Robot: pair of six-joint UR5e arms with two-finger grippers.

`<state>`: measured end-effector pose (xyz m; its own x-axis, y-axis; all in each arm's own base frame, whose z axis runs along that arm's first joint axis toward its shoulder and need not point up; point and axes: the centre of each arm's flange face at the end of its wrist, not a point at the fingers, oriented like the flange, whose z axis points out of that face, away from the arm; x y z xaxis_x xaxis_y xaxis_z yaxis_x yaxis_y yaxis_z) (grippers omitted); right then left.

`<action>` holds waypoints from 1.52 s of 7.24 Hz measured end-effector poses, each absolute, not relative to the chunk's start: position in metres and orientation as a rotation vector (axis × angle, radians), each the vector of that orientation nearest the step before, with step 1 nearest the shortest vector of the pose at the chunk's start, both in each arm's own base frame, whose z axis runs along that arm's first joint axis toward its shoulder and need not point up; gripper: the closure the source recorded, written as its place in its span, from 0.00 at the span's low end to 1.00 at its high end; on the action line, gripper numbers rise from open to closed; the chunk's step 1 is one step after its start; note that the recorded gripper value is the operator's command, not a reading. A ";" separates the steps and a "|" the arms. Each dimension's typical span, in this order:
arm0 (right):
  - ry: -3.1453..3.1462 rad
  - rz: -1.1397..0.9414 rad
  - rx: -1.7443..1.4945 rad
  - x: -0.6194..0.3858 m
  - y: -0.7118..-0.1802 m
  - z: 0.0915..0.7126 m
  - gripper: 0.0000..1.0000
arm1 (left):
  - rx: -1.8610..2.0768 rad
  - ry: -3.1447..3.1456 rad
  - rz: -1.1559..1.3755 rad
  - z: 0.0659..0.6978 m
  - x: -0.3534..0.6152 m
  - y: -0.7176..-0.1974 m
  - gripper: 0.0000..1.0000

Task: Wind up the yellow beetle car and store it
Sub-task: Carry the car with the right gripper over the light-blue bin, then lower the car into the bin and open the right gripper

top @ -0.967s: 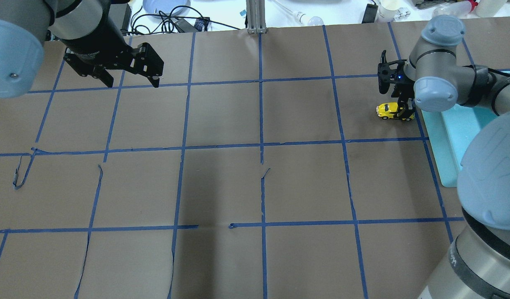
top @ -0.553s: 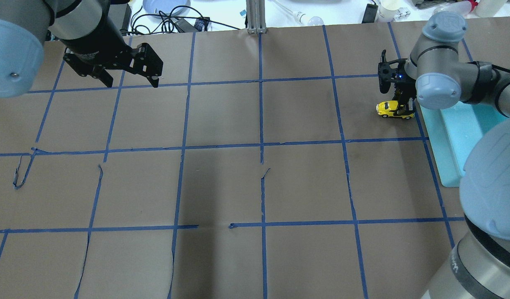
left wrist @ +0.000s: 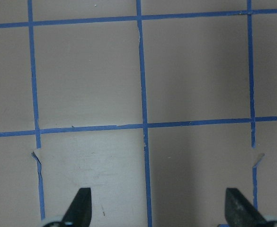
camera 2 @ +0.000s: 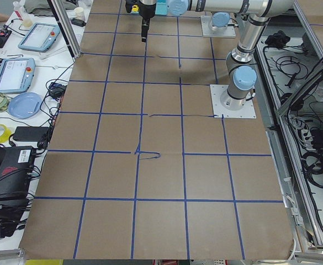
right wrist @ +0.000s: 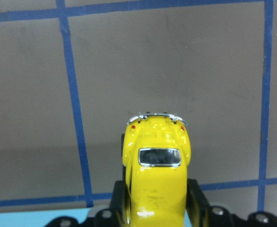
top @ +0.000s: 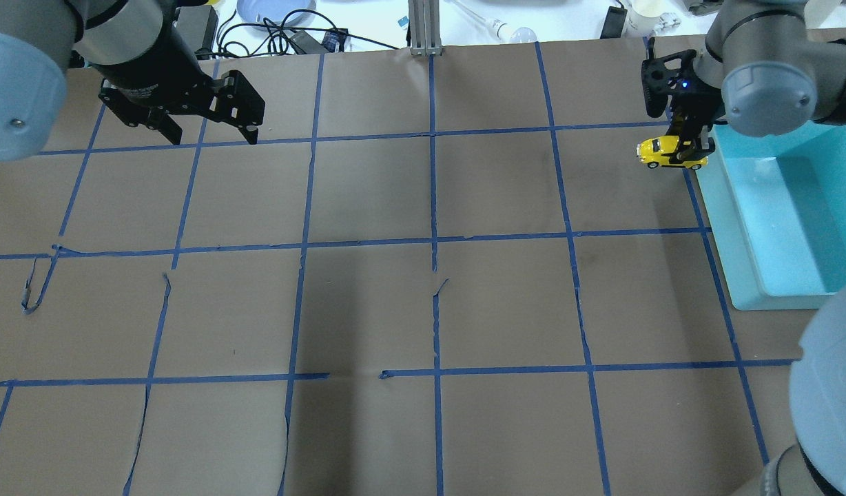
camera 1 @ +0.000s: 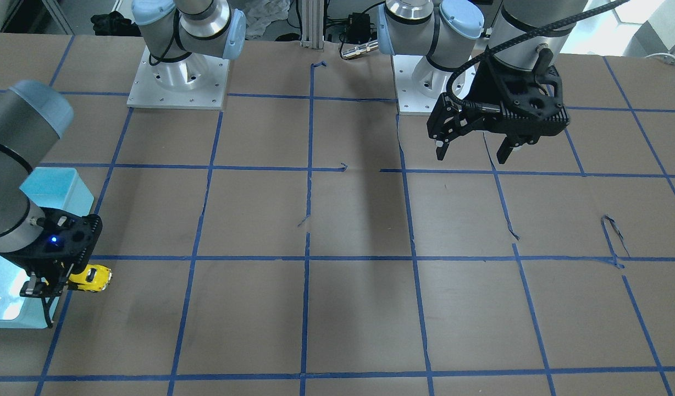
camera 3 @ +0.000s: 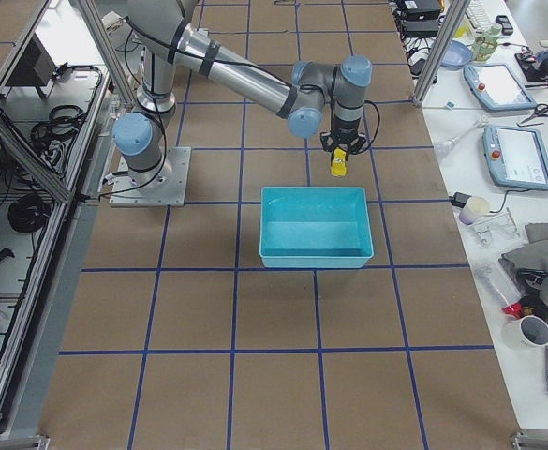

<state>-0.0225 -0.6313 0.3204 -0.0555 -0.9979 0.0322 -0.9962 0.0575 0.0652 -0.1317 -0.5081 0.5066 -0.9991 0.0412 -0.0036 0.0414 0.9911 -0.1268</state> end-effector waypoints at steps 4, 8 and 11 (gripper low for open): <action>-2.156 -0.074 2.200 -0.163 -0.596 0.312 1.00 | 0.062 3.133 -0.195 0.505 -0.131 -0.509 0.00; -2.104 -0.078 2.214 -0.201 -0.559 0.241 0.21 | 0.061 3.132 -0.191 0.504 -0.130 -0.508 0.00; -2.100 -0.086 2.209 -0.201 -0.559 0.255 0.00 | 0.063 3.131 -0.188 0.504 -0.131 -0.508 0.00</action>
